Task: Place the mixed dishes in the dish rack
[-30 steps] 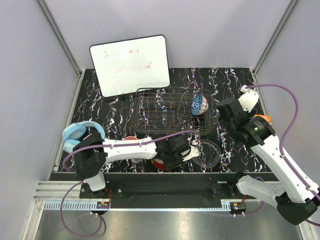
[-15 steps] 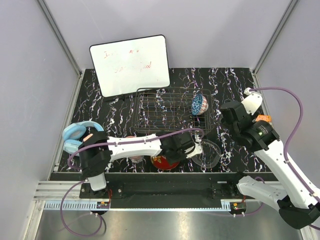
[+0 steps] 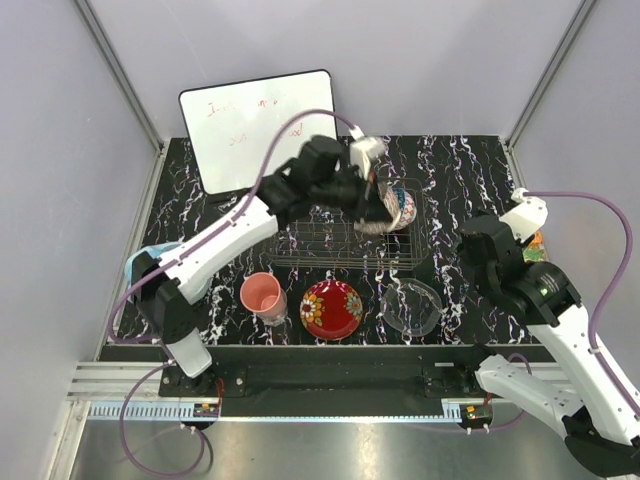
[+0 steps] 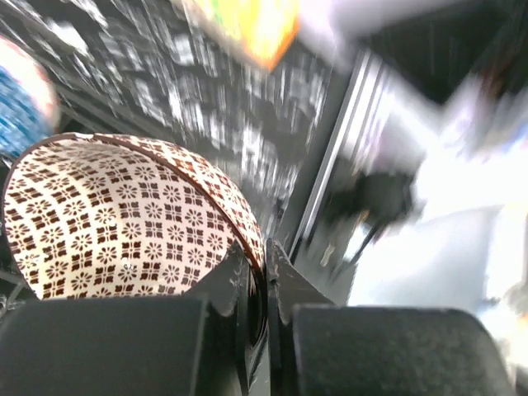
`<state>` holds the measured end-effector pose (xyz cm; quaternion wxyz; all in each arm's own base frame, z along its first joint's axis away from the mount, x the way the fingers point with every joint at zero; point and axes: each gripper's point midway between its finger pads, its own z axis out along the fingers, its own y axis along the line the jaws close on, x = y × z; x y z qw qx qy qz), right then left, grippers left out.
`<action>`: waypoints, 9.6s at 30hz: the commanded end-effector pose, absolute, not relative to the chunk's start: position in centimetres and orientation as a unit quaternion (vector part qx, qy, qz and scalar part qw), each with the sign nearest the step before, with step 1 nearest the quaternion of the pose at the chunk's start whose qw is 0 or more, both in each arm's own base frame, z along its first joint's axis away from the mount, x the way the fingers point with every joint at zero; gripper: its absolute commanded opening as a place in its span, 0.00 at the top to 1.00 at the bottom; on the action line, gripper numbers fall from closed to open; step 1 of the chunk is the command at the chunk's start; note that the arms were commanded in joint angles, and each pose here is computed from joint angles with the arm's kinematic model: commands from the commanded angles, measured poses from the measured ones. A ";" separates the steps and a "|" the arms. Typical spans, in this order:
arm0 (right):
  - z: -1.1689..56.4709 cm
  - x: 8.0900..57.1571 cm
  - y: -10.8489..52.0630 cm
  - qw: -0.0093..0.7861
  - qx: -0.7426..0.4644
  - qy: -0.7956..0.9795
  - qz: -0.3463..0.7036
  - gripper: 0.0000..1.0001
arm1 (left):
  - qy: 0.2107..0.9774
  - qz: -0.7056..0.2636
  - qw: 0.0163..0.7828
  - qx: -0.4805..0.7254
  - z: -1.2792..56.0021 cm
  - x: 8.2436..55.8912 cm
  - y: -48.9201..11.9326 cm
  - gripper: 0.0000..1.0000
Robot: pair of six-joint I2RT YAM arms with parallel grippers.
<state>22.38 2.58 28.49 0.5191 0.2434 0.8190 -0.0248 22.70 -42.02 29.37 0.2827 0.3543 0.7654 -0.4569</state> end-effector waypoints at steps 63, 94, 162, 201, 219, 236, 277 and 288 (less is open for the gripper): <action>20.2 19.2 3.5 0.389 0.302 0.869 -0.034 0.32 | 0.751 -0.600 0.213 0.174 21.0 28.7 -46.7 0.01; 5.6 15.8 8.8 0.218 0.462 0.857 0.067 0.24 | 0.779 -0.297 0.443 0.329 30.6 30.3 -23.4 0.01; 11.4 15.3 16.9 0.256 0.177 0.935 0.170 1.00 | 0.770 -0.243 0.493 0.325 35.7 29.0 -20.4 0.01; 37.0 35.0 21.0 0.707 -0.299 0.545 -0.336 1.00 | 0.822 -0.166 0.495 0.229 32.8 31.0 -15.2 0.01; 27.6 38.7 19.3 0.593 -0.545 0.518 -0.288 1.00 | 0.830 -0.167 0.491 0.207 31.2 32.8 -15.2 0.01; 27.2 44.0 20.3 0.608 -0.556 0.454 -0.340 1.00 | 0.835 -0.175 0.478 0.208 29.7 33.4 -15.6 0.01; 25.2 39.2 15.9 0.641 -0.425 0.590 -0.246 0.00 | 0.806 -0.171 0.498 0.270 31.7 32.9 -15.6 0.01; 37.6 31.4 13.2 0.735 -0.155 0.658 -0.040 0.00 | 0.738 -0.119 0.360 0.559 25.9 23.7 -22.7 0.02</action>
